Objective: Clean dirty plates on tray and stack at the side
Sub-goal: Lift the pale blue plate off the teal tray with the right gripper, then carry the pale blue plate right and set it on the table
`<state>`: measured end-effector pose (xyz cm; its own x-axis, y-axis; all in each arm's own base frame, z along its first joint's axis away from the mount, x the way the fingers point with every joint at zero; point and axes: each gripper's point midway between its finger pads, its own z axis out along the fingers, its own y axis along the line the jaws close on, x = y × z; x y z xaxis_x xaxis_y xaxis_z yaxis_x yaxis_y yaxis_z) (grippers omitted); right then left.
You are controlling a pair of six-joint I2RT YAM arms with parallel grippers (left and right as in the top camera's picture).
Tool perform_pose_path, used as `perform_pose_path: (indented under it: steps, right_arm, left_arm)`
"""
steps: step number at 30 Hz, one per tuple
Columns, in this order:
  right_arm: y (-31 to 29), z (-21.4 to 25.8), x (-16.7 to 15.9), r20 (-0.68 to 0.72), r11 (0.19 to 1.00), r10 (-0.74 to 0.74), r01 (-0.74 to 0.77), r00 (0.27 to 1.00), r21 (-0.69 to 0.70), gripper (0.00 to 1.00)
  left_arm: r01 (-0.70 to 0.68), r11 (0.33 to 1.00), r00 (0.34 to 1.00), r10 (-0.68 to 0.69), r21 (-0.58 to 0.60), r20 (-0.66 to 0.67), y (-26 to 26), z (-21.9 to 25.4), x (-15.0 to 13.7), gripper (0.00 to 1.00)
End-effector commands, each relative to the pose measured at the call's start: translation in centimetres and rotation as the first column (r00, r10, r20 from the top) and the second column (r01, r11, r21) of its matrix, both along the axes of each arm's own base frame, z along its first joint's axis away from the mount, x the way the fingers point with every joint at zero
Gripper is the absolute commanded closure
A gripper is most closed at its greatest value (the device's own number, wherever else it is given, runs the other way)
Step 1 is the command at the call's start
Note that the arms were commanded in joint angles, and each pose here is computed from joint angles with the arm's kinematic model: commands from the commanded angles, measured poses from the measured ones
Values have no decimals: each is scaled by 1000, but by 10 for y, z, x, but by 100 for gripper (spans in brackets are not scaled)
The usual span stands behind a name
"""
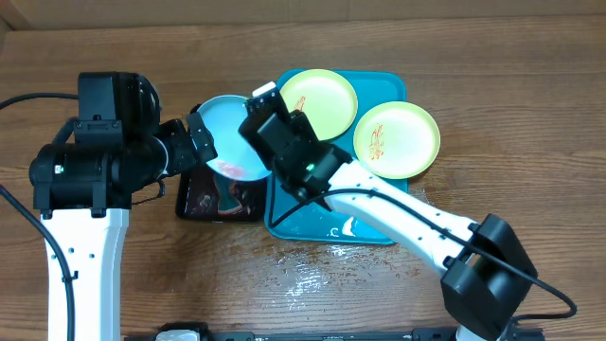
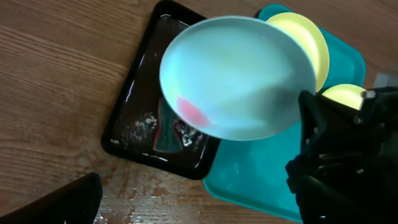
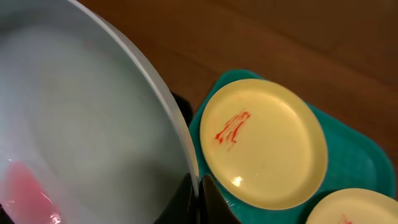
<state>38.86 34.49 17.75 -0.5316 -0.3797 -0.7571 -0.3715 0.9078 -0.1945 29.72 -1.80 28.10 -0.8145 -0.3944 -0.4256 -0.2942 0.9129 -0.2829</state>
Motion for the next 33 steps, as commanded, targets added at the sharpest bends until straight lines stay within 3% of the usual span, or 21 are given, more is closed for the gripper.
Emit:
perform_pose_path:
  steps: [1, 21, 33]
  right_arm:
    - [-9, 42, 3, 159, 994, -108, 112, 981, -19, 96]
    - [-7, 75, -33, 378, 958, -163, 238, 911, -160, 96]
    - [-1, 77, -41, 387, 959, -139, 221, 912, -179, 96]
  left_arm:
    - [15, 1000, 1000, -15, 26, 21, 3, 6, 1, 0]
    - [6, 999, 1000, -7, 40, 21, 6, 6, 1, 0]
    - [6, 999, 1000, -7, 40, 21, 6, 6, 1, 0]
